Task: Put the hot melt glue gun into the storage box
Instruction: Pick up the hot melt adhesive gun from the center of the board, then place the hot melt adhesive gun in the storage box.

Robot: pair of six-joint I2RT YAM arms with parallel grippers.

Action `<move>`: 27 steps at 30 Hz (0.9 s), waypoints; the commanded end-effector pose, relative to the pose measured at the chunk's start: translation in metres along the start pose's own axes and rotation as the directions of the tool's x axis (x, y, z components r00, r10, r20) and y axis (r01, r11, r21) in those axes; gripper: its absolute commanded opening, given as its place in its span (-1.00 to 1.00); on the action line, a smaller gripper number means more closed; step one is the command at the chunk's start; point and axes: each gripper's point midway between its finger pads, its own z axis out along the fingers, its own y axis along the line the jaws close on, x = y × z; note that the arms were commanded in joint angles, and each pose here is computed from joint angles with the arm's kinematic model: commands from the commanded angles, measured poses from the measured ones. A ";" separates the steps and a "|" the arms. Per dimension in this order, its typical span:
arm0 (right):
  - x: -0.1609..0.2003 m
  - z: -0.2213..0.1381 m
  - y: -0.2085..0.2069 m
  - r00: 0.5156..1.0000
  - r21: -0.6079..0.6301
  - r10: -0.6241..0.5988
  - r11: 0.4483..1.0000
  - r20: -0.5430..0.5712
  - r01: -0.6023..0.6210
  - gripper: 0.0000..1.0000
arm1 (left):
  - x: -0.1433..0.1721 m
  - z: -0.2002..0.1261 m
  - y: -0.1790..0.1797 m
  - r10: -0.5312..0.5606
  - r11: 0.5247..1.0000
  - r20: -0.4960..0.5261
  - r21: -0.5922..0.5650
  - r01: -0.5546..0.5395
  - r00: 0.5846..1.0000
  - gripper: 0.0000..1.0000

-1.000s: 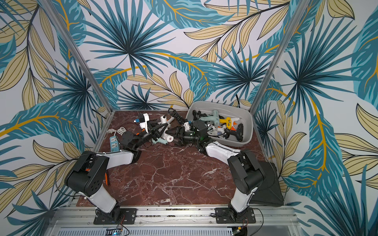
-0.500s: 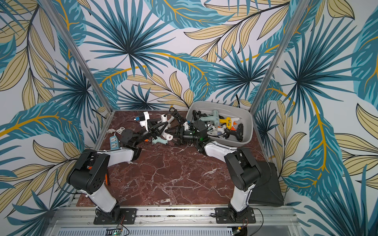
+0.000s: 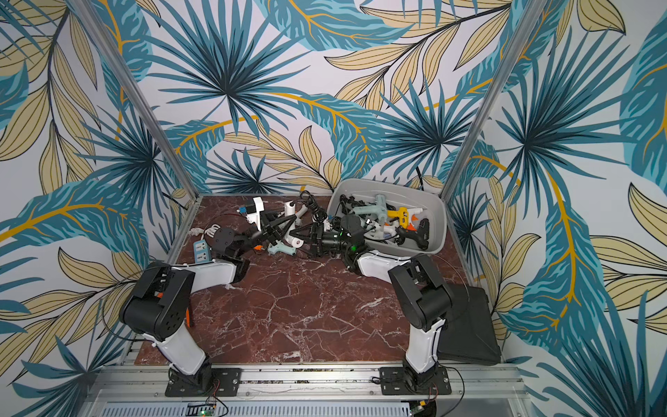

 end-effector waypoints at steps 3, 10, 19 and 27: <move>-0.003 0.003 0.024 0.998 -0.071 -0.063 0.995 0.022 0.065 -0.96 | -0.011 0.007 -0.016 0.023 0.995 0.022 0.092 -0.025 0.999 -0.59; -0.010 -0.007 0.006 0.985 0.144 -0.157 0.979 0.078 0.144 -1.00 | -0.012 -0.002 -0.017 0.026 0.997 0.006 0.067 -0.027 1.000 0.34; -0.018 -0.097 -0.018 0.903 0.775 -0.427 0.587 0.052 0.233 -1.00 | -0.021 -0.025 -0.017 0.063 0.995 0.004 -0.074 -0.062 0.998 1.00; -0.056 -0.188 0.009 0.788 0.989 -0.608 0.030 -0.095 0.143 -1.00 | -0.026 -0.061 -0.008 0.045 0.953 0.030 -0.302 -0.034 0.999 1.00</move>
